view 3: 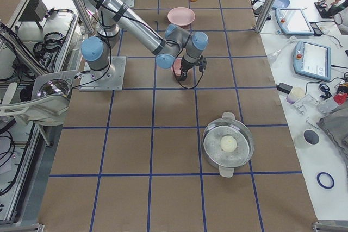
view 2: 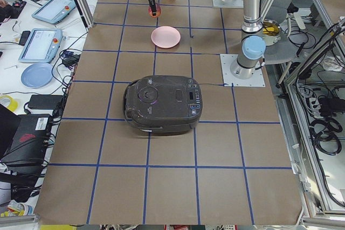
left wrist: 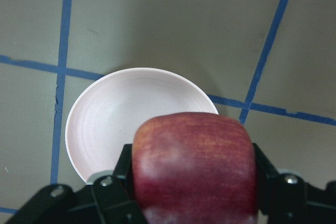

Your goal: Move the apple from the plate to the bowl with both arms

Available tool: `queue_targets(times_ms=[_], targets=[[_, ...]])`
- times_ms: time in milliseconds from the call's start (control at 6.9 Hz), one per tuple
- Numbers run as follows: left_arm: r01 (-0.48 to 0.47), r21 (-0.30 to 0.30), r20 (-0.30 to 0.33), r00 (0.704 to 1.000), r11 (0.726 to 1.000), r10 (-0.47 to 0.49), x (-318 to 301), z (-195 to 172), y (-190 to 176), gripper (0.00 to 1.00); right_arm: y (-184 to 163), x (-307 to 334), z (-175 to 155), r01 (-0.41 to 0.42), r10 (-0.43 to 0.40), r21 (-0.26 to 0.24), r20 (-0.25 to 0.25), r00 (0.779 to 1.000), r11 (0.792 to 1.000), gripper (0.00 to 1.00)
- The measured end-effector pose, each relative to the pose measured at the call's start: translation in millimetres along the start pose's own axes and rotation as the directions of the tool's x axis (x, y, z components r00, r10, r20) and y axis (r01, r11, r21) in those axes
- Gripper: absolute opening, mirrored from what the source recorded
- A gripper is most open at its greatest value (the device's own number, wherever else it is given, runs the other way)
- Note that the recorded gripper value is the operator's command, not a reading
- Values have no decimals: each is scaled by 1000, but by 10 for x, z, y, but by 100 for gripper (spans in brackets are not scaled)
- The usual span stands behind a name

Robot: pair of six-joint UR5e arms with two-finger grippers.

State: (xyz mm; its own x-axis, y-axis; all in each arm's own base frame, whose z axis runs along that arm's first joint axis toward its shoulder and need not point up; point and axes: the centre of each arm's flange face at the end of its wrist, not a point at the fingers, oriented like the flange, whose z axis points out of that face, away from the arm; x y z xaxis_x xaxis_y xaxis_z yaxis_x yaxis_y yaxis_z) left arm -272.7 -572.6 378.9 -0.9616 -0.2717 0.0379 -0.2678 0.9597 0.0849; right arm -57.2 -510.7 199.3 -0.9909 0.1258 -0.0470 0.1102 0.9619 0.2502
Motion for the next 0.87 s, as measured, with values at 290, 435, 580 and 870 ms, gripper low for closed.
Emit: queue_targets(times_ms=[290, 435, 580, 870], targets=[[34, -5, -5, 999, 999, -34, 7, -60, 20, 5, -2, -20, 8, -5, 5, 0, 20, 1000, 1000, 0], [38, -10, -3, 999, 999, -38, 9, -35, 14, 4, -8, -42, -15, -12, 11, 7, 43, 999, 1000, 0], [41, -15, -1, 999, 999, -41, 10, -6, 9, 4, -22, -82, -111, -25, 24, 27, 62, 998, 999, 0], [71, -24, 1, 998, 997, -71, 25, 47, 3, 2, -24, -541, -540, -24, 18, 50, 116, 993, 998, 0]])
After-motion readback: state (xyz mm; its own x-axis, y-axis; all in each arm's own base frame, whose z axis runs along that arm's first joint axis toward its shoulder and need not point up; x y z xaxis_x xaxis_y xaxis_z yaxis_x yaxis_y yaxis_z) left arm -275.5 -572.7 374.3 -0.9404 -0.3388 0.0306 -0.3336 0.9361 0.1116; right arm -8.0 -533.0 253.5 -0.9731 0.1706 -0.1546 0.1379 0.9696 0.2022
